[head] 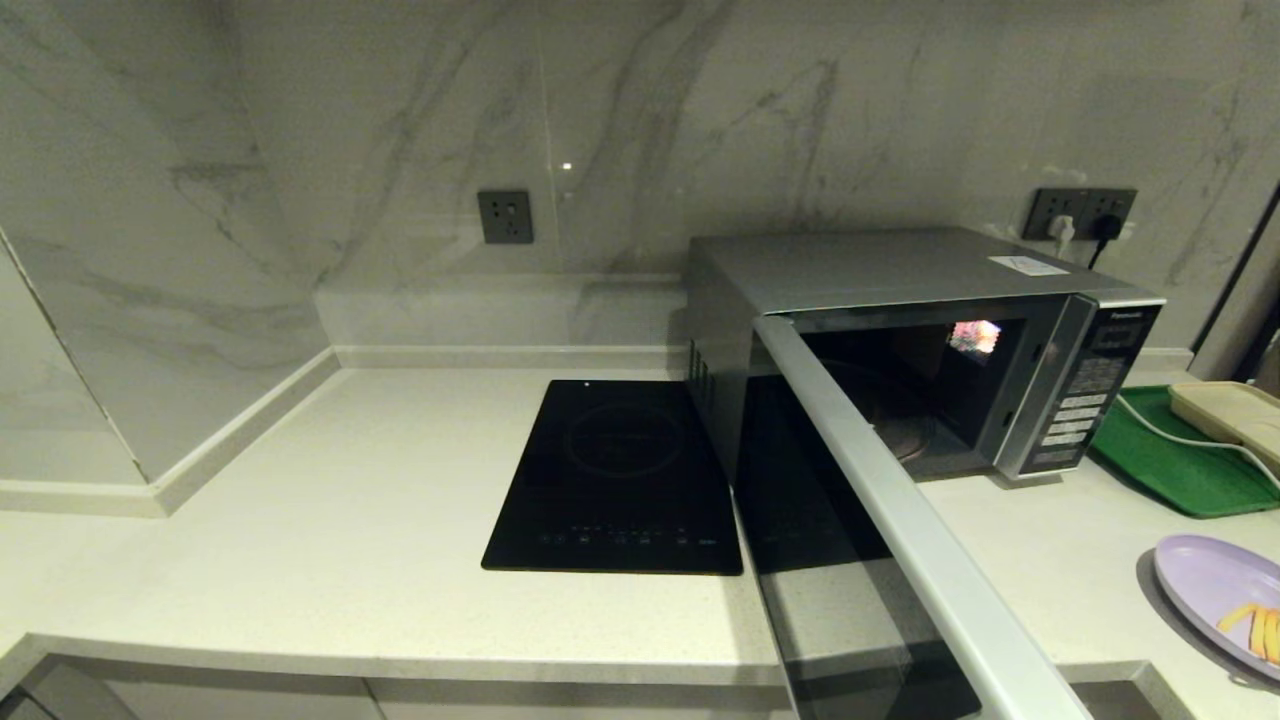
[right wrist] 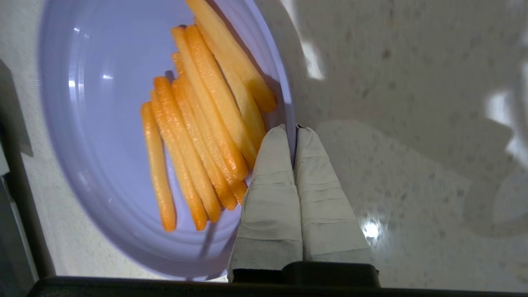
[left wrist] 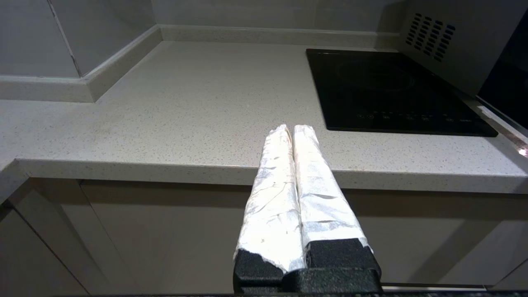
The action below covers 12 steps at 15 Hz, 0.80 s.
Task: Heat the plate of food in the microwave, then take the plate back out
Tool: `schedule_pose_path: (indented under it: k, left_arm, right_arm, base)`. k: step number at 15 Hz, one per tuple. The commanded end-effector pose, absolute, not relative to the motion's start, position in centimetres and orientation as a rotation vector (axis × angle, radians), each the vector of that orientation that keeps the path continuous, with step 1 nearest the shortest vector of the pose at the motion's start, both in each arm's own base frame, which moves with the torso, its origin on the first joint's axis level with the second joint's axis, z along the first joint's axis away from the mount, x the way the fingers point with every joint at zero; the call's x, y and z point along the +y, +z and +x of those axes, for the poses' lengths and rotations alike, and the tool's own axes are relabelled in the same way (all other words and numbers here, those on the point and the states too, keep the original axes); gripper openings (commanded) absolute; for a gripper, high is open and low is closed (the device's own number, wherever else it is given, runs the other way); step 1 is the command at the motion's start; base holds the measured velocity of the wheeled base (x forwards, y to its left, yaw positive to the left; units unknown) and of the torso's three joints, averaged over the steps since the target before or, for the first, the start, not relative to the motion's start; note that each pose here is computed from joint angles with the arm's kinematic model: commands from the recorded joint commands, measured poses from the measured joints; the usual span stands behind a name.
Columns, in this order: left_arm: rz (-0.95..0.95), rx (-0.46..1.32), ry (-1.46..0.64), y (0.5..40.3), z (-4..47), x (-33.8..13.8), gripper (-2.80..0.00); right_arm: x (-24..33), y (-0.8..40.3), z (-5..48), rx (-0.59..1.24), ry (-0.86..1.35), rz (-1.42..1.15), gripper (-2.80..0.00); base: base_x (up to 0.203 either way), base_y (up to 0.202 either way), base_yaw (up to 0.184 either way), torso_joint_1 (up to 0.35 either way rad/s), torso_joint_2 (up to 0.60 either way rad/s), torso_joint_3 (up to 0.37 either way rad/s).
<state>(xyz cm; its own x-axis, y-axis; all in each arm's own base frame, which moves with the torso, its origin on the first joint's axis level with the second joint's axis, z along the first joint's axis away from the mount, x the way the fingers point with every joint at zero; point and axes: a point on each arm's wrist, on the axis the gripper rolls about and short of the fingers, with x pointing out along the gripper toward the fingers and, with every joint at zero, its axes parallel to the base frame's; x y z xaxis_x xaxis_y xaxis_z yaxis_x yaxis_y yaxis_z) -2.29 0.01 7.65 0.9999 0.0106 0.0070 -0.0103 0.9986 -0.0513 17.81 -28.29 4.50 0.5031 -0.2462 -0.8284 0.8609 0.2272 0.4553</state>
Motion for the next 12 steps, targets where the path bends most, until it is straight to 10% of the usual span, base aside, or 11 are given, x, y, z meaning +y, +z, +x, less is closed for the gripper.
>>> schedule_pose_path:
  k: [1,11,12]
  left_arm:
    - [-0.052,-0.01,0.012,7.65,-2.3,0.01,-2.8]
    - [-0.052,-0.009,0.012,7.65,-2.3,0.01,-2.8]
    - [-0.052,-0.009,0.011,7.65,-2.3,0.01,-2.8]
  right_arm:
    - [-28.43,4.45,17.9,0.679,-0.848,1.055,-2.8]
    - [-28.51,3.74,17.92,0.706,-0.85,1.037,-2.8]
    - [-28.51,3.59,17.92,0.71,-0.849,1.04,0.0]
  base:
    - [0.0,0.0,0.0,0.0,0.0,0.0]
    - [0.0,0.0,0.0,0.0,0.0,0.0]
    - [0.0,0.0,0.0,0.0,0.0,0.0]
